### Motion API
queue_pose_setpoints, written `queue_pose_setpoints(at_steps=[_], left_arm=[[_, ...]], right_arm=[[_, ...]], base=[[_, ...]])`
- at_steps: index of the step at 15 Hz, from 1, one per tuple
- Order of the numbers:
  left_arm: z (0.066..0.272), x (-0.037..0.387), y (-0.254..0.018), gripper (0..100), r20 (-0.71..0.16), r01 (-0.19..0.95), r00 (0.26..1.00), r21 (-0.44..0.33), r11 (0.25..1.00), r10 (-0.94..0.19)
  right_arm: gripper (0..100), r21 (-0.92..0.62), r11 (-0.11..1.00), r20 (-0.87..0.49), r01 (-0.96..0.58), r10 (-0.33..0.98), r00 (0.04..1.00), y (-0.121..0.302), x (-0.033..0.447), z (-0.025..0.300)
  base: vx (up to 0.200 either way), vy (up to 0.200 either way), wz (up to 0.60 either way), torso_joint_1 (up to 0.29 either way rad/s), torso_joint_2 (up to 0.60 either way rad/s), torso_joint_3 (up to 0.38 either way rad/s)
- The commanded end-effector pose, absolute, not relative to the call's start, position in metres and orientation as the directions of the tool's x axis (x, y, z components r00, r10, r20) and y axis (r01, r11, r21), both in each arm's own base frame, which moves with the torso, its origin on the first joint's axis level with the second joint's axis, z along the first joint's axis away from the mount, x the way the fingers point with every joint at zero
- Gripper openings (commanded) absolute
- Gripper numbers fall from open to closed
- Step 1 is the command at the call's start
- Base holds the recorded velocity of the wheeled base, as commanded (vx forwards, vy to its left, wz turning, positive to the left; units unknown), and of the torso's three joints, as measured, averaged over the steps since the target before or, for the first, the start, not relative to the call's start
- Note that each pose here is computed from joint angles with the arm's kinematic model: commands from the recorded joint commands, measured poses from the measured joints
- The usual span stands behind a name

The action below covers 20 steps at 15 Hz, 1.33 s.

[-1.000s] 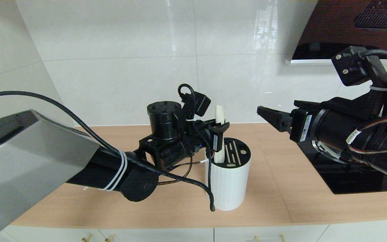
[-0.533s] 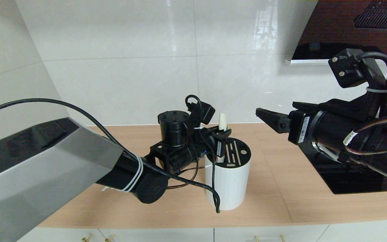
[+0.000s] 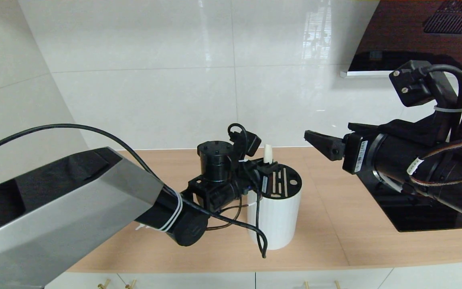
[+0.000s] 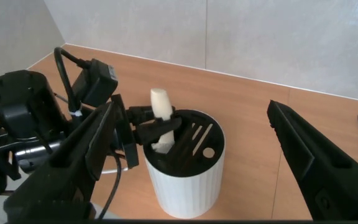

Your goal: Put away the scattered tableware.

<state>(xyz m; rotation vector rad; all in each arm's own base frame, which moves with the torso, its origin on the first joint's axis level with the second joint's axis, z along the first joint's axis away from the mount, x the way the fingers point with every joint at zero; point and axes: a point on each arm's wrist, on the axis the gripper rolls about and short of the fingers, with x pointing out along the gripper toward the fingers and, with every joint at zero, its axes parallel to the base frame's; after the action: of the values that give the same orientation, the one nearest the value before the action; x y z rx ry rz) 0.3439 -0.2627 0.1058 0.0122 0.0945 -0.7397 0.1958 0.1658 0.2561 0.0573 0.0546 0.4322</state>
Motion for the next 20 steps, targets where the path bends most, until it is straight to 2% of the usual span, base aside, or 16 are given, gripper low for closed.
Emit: queue_pose_setpoints(at_steps=[1, 2, 3, 6, 9, 10, 11, 12, 14, 18, 19, 20], left_arm=[[0.106, 0.344, -0.263, 0, -0.081, 0.664, 0.744, -0.019, 0.748, -0.663], [0.106, 0.344, -0.263, 0, -0.079, 0.663, 0.746, -0.018, 0.749, -0.662], [0.108, 0.345, -0.263, 100, -0.072, 0.649, 0.758, -0.016, 0.761, -0.648], [0.130, 0.343, -0.260, 100, 0.015, 0.617, 0.787, -0.012, 0.787, -0.616], [0.146, 0.339, -0.256, 100, 0.058, 0.604, 0.796, -0.014, 0.797, -0.602], [0.155, 0.336, -0.254, 100, 0.090, 0.593, 0.803, -0.013, 0.805, -0.590], [0.180, 0.323, -0.243, 100, 0.179, 0.533, 0.835, -0.028, 0.846, -0.520], [0.209, 0.306, -0.226, 100, 0.274, 0.476, 0.852, -0.055, 0.878, -0.445], [0.243, 0.270, -0.195, 100, 0.341, 0.462, 0.843, -0.063, 0.884, -0.416], [0.257, 0.203, -0.123, 100, 0.357, 0.368, 0.878, -0.074, 0.927, -0.320], [0.251, 0.172, -0.081, 100, 0.344, 0.273, 0.909, -0.073, 0.959, -0.233], [0.240, 0.149, -0.059, 100, 0.299, 0.220, 0.935, -0.070, 0.973, -0.190]], right_arm=[[100, 0.067, 0.907, -0.043, -0.417, 0.420, 0.907, 0.166, 0.196, 0.256], [100, 0.066, 0.907, -0.044, -0.417, 0.420, 0.906, 0.166, 0.196, 0.255], [100, 0.067, 0.906, -0.041, -0.417, 0.420, 0.907, 0.166, 0.196, 0.256], [100, 0.067, 0.907, -0.043, -0.417, 0.420, 0.907, 0.166, 0.196, 0.256], [100, 0.067, 0.906, -0.041, -0.417, 0.420, 0.907, 0.166, 0.195, 0.256], [100, 0.068, 0.908, -0.040, -0.414, 0.417, 0.908, 0.165, 0.195, 0.256], [100, 0.069, 0.912, -0.035, -0.403, 0.406, 0.913, 0.162, 0.193, 0.257], [100, 0.073, 0.921, -0.022, -0.382, 0.384, 0.923, 0.153, 0.192, 0.260], [100, 0.080, 0.936, 0.001, -0.342, 0.343, 0.939, 0.134, 0.186, 0.265], [100, 0.088, 0.952, 0.032, -0.292, 0.290, 0.956, 0.095, 0.151, 0.258], [100, 0.085, 0.966, 0.003, -0.242, 0.243, 0.970, 0.069, 0.129, 0.235], [100, 0.065, 0.978, -0.048, -0.199, 0.202, 0.978, 0.055, 0.115, 0.208]], base=[[0.000, 0.000, 0.00, 0.000, 0.00, 0.000], [0.000, 0.000, 0.00, 0.000, 0.00, 0.000], [0.000, 0.000, 0.00, 0.000, 0.00, 0.000], [0.000, 0.000, 0.00, 0.000, 0.00, 0.000], [0.000, 0.000, 0.00, 0.000, 0.00, 0.000], [0.000, 0.000, 0.00, 0.000, 0.00, 0.000], [0.000, 0.000, 0.00, 0.000, 0.00, 0.000], [0.000, 0.000, 0.00, 0.000, 0.00, 0.000], [0.000, 0.000, 0.00, 0.000, 0.00, 0.000], [0.000, 0.000, 0.00, 0.000, 0.00, 0.000], [0.000, 0.000, 0.00, 0.000, 0.00, 0.000], [0.000, 0.000, 0.00, 0.000, 0.00, 0.000]])
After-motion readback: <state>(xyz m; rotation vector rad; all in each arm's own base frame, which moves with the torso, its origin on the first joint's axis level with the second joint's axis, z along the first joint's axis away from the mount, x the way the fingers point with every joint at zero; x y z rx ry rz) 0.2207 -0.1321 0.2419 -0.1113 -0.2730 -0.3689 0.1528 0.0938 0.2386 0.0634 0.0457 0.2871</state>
